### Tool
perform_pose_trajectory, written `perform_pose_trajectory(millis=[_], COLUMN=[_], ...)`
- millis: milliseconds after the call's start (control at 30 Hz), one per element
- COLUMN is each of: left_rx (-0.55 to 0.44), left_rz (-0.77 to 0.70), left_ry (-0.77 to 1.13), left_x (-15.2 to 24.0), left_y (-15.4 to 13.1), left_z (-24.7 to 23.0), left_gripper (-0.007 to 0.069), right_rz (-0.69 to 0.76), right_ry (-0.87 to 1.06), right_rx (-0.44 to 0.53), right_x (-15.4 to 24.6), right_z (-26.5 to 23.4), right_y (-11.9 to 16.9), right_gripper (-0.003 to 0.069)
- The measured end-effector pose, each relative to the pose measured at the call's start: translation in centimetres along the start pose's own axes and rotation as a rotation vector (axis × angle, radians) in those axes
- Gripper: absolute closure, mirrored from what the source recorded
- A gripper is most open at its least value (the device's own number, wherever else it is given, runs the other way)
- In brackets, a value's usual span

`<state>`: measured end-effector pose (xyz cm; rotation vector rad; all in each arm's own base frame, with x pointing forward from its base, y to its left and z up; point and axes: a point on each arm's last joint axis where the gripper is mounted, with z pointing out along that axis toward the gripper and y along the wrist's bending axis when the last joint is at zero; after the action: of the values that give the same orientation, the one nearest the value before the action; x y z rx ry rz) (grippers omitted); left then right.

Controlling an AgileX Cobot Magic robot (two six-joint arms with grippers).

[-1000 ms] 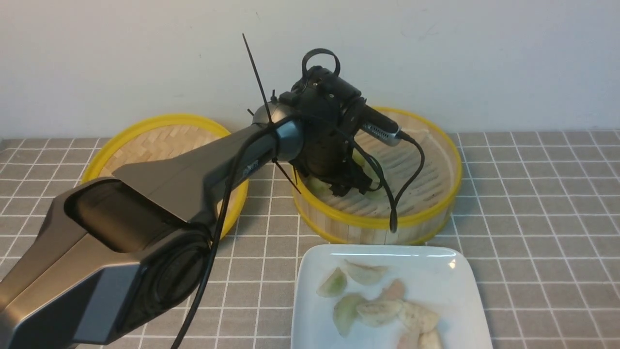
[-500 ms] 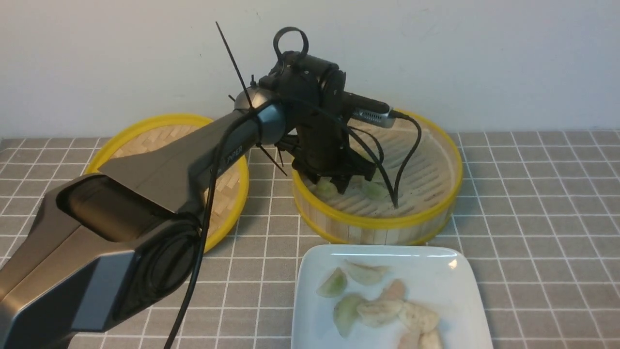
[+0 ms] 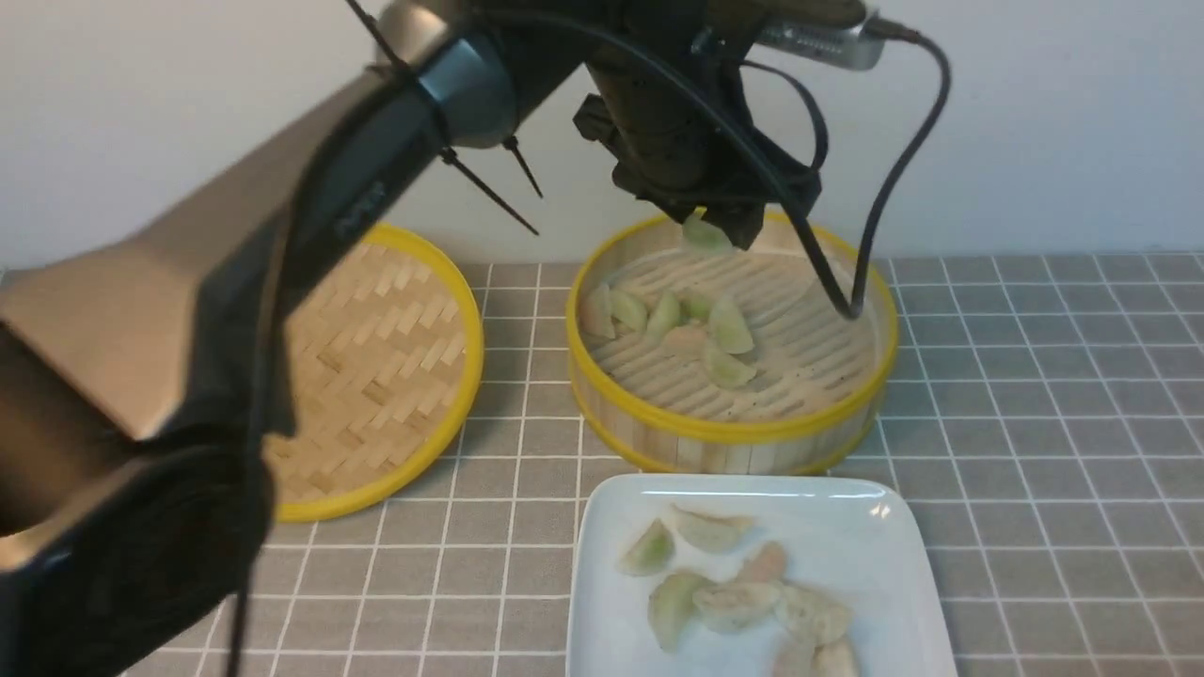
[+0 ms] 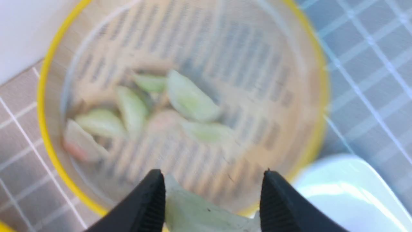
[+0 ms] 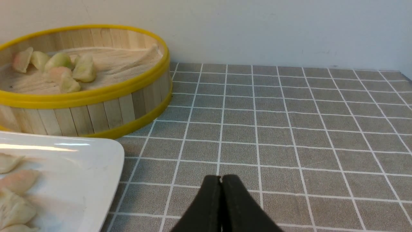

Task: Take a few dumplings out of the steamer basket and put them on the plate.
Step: Use the left arm to put the dumpling into the plate

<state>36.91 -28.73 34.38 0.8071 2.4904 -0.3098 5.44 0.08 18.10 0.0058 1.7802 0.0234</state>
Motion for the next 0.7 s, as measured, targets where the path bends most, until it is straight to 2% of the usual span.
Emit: perform_pose_trajectory(millis=[100, 167, 267, 400, 700], left_rx=[0.018, 0.045, 0.077, 0.126, 0.228], left_rz=[0.009, -0.001, -0.014, -0.035, 0.059], left_ry=[0.053, 0.156, 0.329, 0.475, 0.543], left_x=[1.7, 4.8, 8.7, 12.1, 13.7], left_y=[-1.1, -2.2, -3.2, -4.5, -6.7], left_z=[-0.9, -0.8, 1.6, 4.7, 8.3], left_gripper=[0.0284, 0.0284, 0.0284, 0.0284, 0.0279], right_rz=[0.000, 0.000, 0.000, 0.000, 0.001], right_ry=[0.000, 0.000, 0.000, 0.000, 0.000], right_rx=[0.000, 0.000, 0.000, 0.000, 0.000], right_x=[0.0, 0.0, 0.0, 0.0, 0.0], right_z=[0.0, 0.0, 0.0, 0.0, 0.0], right_y=[0.0, 0.0, 0.0, 0.0, 0.0], right_gripper=[0.0672, 0.0672, 0.0672, 0.0672, 0.0672])
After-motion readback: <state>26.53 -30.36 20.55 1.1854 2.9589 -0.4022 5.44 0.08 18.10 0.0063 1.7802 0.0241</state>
